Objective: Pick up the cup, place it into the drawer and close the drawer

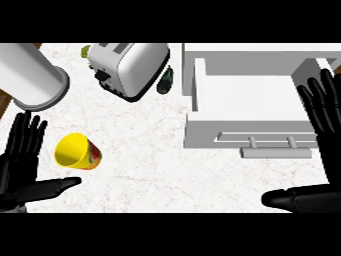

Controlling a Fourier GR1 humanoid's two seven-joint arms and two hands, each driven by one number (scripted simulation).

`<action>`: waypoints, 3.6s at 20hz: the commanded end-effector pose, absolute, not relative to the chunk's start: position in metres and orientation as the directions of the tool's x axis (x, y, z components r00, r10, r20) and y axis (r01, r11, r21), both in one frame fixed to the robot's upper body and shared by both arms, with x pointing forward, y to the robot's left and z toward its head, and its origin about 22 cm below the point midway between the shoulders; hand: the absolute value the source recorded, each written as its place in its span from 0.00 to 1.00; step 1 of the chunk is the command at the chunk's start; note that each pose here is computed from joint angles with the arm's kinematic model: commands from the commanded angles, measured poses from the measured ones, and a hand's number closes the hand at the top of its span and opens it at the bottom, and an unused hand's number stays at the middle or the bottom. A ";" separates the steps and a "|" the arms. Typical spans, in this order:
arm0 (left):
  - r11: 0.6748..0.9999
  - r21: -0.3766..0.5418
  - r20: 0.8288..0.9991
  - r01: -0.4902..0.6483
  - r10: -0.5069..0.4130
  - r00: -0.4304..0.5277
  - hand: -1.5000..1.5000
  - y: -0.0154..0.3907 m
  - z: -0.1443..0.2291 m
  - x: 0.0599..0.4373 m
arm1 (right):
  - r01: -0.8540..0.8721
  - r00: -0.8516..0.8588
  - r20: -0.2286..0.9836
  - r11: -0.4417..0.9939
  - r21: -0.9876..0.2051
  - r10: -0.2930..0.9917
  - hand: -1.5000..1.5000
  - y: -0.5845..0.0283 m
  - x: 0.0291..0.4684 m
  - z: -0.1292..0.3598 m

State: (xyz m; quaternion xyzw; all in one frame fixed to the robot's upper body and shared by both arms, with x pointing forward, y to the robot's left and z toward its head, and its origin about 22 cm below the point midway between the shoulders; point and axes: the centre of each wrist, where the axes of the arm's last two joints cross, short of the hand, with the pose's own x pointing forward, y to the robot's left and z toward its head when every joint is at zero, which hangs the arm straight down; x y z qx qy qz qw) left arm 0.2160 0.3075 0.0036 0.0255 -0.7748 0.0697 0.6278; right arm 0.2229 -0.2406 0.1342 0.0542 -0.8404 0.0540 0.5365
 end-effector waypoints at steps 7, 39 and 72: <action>0.988 -0.049 0.985 -0.144 0.024 -0.172 0.00 0.300 -0.034 0.233 | -0.163 -0.419 0.907 0.986 -0.036 -0.036 0.00 -0.244 0.222 0.130; 0.987 -0.099 0.983 -0.125 0.078 -0.164 0.00 0.322 -0.139 0.243 | -0.173 -0.422 0.905 0.985 -0.023 -0.053 0.00 -0.231 0.233 0.150; 0.958 -0.284 0.904 -0.042 0.253 -0.345 1.00 0.285 -0.153 0.249 | -0.158 -0.440 0.896 0.987 -0.018 -0.054 0.00 -0.241 0.220 0.156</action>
